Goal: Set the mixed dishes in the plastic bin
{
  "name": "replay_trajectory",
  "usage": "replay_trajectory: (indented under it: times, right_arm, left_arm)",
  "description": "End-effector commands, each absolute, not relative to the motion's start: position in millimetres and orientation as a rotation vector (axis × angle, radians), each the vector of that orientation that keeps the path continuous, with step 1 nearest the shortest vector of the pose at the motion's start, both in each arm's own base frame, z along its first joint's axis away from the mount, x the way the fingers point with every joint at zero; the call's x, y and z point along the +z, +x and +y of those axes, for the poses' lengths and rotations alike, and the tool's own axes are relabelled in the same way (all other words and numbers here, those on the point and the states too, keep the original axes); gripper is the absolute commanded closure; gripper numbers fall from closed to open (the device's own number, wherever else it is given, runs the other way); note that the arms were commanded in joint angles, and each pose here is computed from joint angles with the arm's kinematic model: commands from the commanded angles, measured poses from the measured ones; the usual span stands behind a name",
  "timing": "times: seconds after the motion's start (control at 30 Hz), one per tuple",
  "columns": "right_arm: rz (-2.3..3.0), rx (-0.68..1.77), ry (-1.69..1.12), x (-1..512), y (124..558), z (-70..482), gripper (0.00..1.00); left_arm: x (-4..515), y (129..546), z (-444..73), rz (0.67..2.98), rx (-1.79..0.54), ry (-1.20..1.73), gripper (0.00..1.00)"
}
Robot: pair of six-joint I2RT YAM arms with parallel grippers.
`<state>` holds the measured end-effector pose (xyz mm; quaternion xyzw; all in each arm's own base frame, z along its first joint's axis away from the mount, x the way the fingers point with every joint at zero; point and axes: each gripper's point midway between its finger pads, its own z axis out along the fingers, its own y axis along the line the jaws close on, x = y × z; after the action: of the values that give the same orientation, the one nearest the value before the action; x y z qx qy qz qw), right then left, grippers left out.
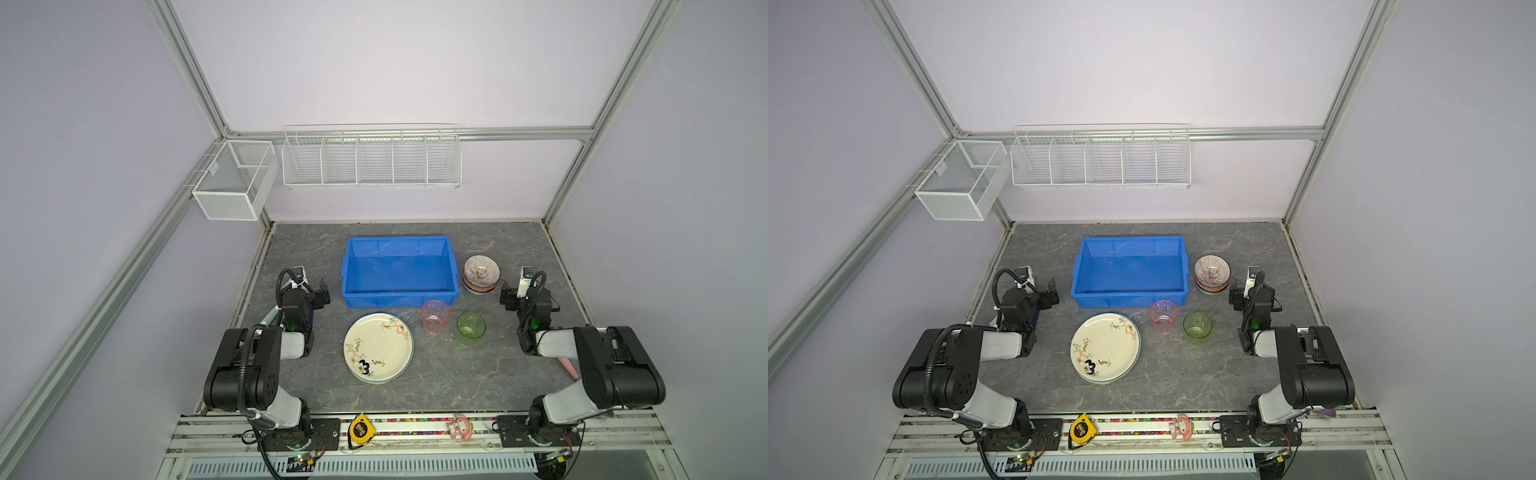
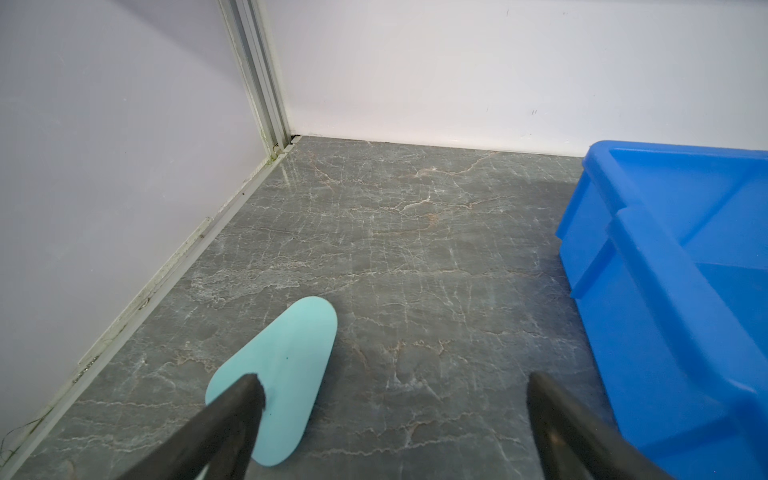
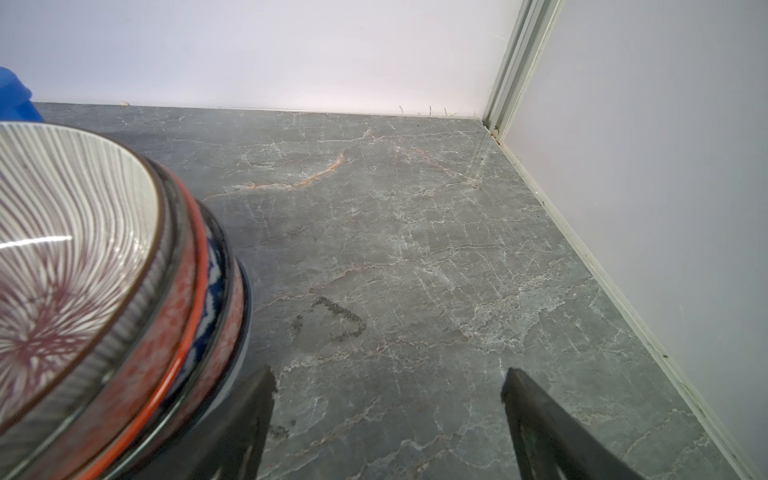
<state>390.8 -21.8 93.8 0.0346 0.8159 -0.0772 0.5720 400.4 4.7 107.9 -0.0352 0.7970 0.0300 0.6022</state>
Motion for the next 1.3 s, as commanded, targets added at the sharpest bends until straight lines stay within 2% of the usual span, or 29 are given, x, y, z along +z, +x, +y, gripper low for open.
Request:
replay_trajectory:
  times: [0.0, 0.67, 0.93, 1.1, 1.27]
  right_arm:
    - [1.902, -0.178, 0.089, 95, 392, -21, 0.12]
    - [1.917, -0.167, 0.069, 101, 393, -17, 0.11]
    - [2.005, -0.079, 0.04, 158, 398, -4, 0.11]
    - [1.997, 0.016, 0.018, 200, 382, 8, 0.12]
    - [1.963, 0.063, 0.03, 246, 363, 12, 0.12]
  left_arm:
    - [115, 405, 9, 1.826, 0.077, -0.1, 0.01]
    - [115, 406, 8, 1.825, 0.074, -0.098, 0.01]
    - [118, 403, 17, 1.811, 0.108, -0.151, 0.01]
    - [157, 395, 27, 1.795, 0.143, -0.216, 0.01]
    - [239, 380, 36, 1.725, 0.106, -0.342, 0.01]
